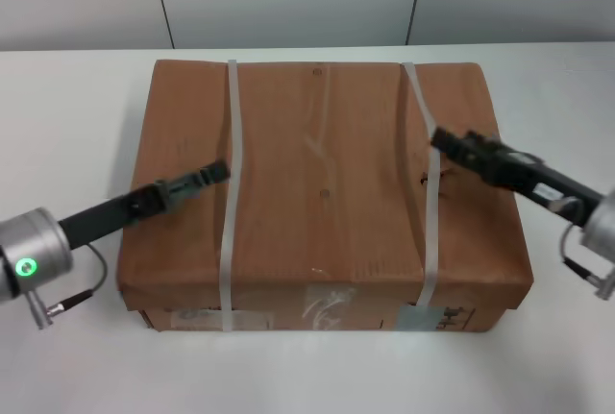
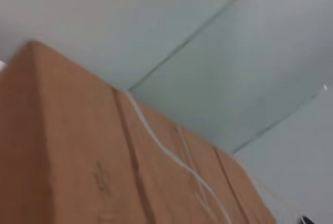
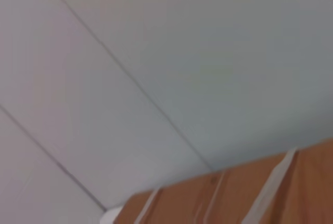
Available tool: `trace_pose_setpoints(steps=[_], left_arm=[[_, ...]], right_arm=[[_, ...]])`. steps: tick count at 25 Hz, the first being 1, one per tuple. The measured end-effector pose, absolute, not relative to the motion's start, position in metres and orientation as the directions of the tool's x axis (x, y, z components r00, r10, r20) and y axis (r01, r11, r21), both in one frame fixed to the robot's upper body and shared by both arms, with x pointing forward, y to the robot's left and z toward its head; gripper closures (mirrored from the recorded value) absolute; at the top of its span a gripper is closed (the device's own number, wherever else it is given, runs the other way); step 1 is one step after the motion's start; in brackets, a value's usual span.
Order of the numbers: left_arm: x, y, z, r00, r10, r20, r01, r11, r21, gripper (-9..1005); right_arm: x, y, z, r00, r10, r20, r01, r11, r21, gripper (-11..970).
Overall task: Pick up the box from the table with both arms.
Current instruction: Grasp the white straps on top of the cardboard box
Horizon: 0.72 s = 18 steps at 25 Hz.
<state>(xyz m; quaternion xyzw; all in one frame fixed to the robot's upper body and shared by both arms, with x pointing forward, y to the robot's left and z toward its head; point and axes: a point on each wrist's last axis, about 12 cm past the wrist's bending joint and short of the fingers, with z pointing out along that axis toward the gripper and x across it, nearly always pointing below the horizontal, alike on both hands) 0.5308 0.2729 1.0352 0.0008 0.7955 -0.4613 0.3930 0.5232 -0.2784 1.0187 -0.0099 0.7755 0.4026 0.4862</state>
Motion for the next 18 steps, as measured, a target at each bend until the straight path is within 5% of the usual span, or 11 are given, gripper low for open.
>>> trace_pose_setpoints(steps=[18], left_arm=[[0.543, 0.224, 1.034, -0.751, -0.16, -0.641, 0.474, 0.546, -0.691, 113]], right_arm=[[0.549, -0.233, 1.02, -0.608, 0.194, -0.77, -0.503, 0.656, 0.562, 175]])
